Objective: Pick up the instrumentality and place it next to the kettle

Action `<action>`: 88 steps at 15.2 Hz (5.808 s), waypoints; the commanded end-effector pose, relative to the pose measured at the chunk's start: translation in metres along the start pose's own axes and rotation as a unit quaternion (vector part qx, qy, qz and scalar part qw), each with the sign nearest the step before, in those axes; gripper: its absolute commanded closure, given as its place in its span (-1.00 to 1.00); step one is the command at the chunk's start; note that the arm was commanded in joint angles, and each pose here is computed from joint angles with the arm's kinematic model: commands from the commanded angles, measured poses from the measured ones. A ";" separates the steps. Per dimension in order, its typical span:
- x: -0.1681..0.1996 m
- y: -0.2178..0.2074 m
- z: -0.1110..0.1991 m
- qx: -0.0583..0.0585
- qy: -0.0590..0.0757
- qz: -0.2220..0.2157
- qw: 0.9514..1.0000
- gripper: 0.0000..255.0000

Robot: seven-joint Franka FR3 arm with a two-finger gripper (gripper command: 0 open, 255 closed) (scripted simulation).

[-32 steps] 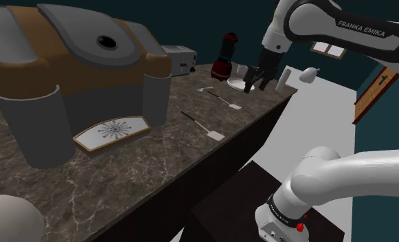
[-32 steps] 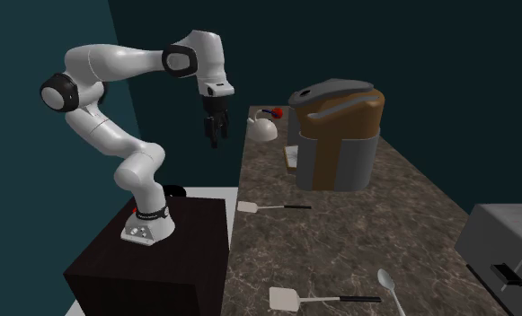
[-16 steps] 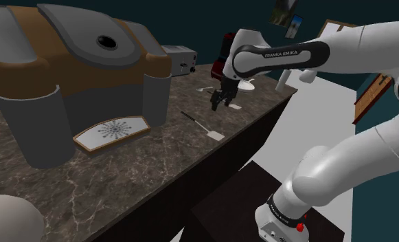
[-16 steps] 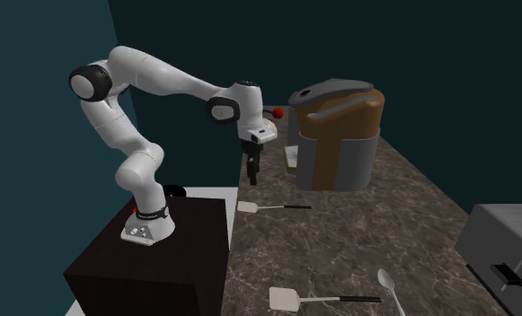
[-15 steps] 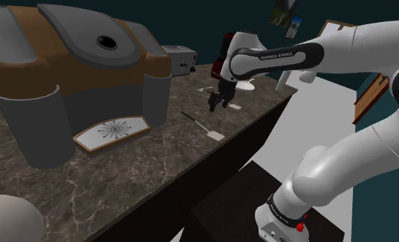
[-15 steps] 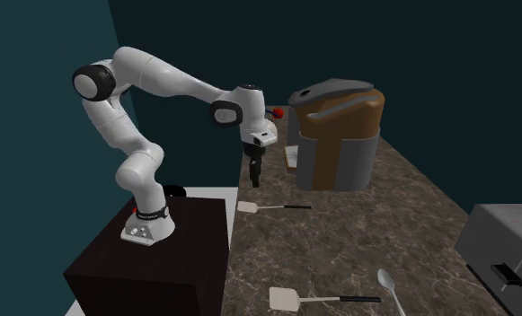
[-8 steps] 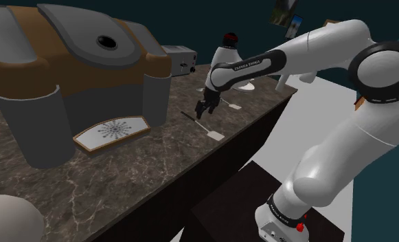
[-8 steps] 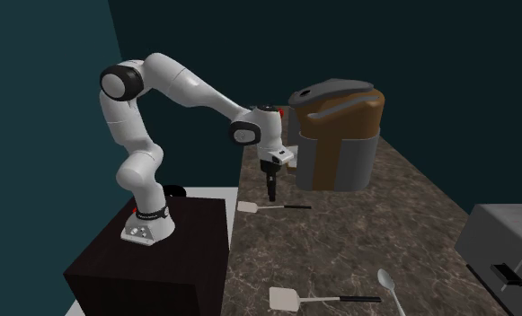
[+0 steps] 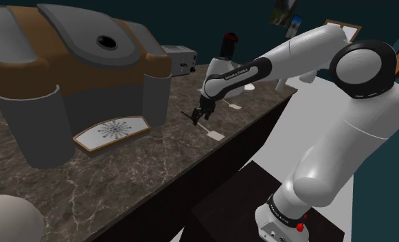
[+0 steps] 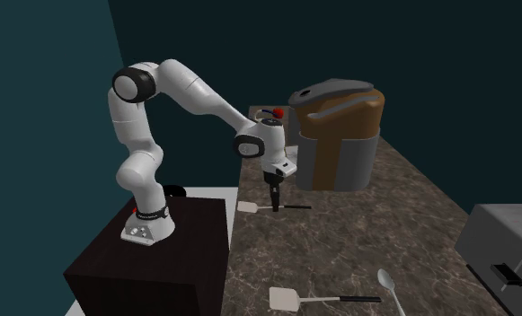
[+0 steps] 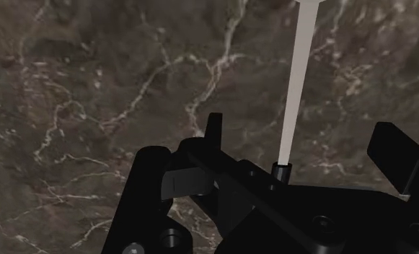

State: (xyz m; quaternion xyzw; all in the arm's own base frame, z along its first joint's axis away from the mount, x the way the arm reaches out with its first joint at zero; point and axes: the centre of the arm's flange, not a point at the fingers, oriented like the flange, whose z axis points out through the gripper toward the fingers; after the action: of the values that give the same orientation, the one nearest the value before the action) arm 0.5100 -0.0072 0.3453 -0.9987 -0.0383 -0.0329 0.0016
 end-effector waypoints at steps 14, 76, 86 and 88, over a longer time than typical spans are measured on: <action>0.000 0.000 0.007 0.000 0.000 0.000 1.000 1.00; 0.002 -0.132 -0.245 0.000 0.000 0.000 1.000 1.00; -0.011 -0.263 -0.246 0.000 0.000 0.000 1.000 1.00; -0.014 -0.289 -0.246 0.000 0.000 0.000 1.000 1.00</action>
State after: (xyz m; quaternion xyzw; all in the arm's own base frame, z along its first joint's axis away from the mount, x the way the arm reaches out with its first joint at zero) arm 0.4594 0.2654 0.5907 -0.9987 -0.0389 -0.0331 0.0013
